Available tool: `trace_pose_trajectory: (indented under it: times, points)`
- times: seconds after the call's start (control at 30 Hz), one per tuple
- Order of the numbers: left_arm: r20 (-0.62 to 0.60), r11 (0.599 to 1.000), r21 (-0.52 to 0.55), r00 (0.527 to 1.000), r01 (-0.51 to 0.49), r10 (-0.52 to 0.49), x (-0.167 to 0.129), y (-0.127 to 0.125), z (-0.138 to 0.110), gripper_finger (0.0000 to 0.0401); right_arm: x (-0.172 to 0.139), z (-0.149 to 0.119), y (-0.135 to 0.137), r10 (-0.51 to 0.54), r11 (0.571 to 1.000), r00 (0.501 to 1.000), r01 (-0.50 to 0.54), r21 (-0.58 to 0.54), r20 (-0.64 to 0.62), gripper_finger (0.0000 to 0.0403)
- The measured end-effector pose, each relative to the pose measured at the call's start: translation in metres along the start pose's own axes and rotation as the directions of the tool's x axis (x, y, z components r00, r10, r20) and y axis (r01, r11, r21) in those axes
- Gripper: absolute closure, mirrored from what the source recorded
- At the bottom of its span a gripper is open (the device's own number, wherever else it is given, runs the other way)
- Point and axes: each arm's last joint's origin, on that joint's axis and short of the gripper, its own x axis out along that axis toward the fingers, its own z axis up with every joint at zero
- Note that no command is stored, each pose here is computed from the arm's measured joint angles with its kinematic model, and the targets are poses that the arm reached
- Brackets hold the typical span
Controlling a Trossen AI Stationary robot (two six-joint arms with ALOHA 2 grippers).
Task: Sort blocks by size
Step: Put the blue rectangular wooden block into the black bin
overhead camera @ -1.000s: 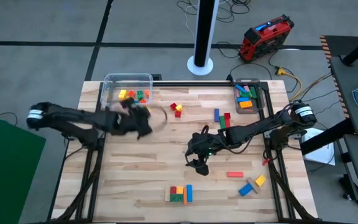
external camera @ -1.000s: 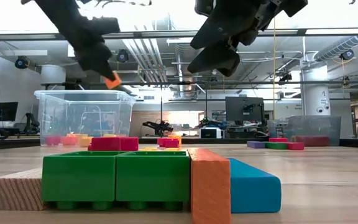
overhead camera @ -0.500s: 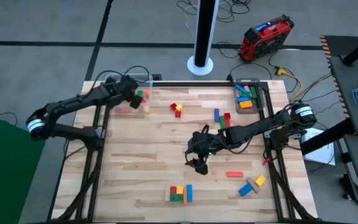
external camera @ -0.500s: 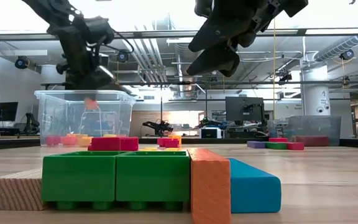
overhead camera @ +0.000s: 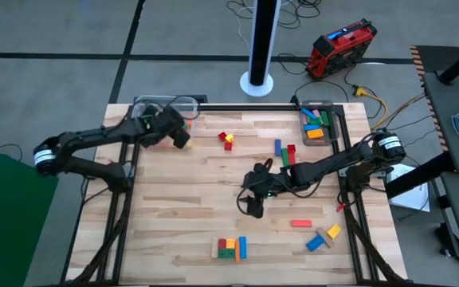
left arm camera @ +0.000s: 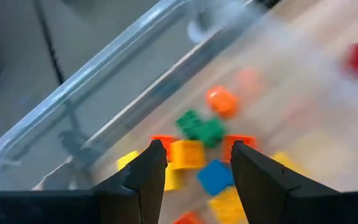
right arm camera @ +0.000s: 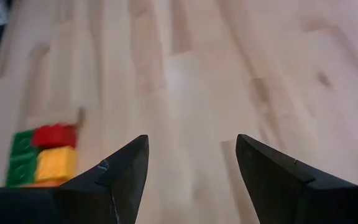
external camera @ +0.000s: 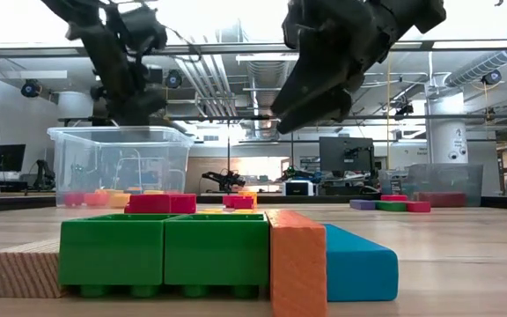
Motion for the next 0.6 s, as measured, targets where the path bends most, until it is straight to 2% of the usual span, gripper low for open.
trace_pose_trajectory:
  times: [0.07,0.27,0.6]
  points:
    - [0.045,0.999,0.025,0.999,0.027,-0.028,-0.012,-0.011,-0.002,0.0243,0.000,0.000,-0.002,-0.053,0.999,0.998,0.053,0.011,0.020,0.0171]
    - [0.200,0.996,0.093,0.980,-0.015,-0.004,-0.047,-0.039,-0.011,0.0243,0.000,0.002,-0.007,-0.125,0.992,0.991,0.124,0.029,0.046,0.0182]
    - [0.267,0.979,0.127,0.944,0.162,-0.191,-0.084,-0.079,-0.037,0.0243,0.001,0.001,-0.013,-0.153,0.986,0.988,0.151,0.065,0.024,0.0204]
